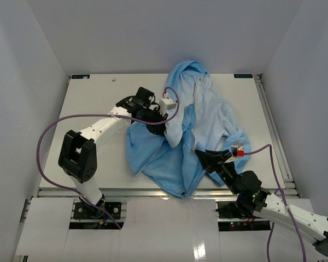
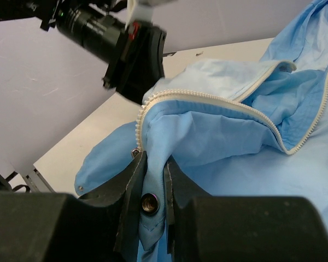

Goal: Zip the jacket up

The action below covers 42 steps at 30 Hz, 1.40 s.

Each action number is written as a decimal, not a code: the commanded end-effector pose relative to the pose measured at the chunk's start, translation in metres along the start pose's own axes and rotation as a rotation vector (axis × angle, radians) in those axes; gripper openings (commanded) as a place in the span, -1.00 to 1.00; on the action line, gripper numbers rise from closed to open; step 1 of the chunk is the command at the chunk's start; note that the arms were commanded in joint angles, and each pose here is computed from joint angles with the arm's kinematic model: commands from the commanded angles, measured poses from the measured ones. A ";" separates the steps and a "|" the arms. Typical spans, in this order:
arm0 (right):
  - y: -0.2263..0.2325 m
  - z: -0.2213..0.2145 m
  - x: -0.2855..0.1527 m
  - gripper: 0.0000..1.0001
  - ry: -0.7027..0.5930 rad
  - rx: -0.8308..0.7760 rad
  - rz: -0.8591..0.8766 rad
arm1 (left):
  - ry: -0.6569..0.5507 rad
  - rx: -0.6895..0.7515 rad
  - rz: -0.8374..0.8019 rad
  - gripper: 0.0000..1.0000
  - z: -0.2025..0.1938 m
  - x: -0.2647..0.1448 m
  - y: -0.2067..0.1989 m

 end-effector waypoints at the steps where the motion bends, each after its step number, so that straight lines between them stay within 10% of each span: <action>1: -0.008 -0.003 0.000 -0.85 -0.018 -0.012 -0.033 | -0.405 -0.076 -0.075 -1.00 0.085 -0.031 0.021; 8: -0.012 -0.006 0.002 -0.85 -0.006 -0.028 -0.063 | -0.564 -0.350 0.154 -1.00 0.030 -0.032 0.059; 14: -0.009 -0.007 0.003 -0.85 0.005 -0.023 -0.049 | -0.394 -0.471 0.174 -0.98 -0.049 0.004 0.037; 22: -0.008 -0.005 0.002 -0.85 0.000 -0.016 -0.047 | -0.358 -0.395 0.318 0.96 -0.003 -0.055 0.012; 32: -0.003 0.000 0.001 -0.85 -0.013 0.007 -0.012 | -0.261 -0.256 0.371 0.95 -0.016 -0.086 -0.012; 36: -0.001 -0.001 -0.001 -0.85 -0.012 0.013 0.011 | -0.008 -0.204 0.454 0.29 -0.047 -0.088 -0.006; 42: -0.001 0.000 -0.003 -0.85 -0.026 0.020 0.031 | 0.168 -0.005 0.556 0.23 -0.078 -0.113 -0.030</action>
Point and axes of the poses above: each gripper's point midway between its finger pads, its own x axis out along the fingers, its own y axis along the line the jaws close on, z = x × y, the point moved 7 cm from there along -x, back along the fingers, and after that the axes turned 15 degrees about x, right-handed, at the moved point
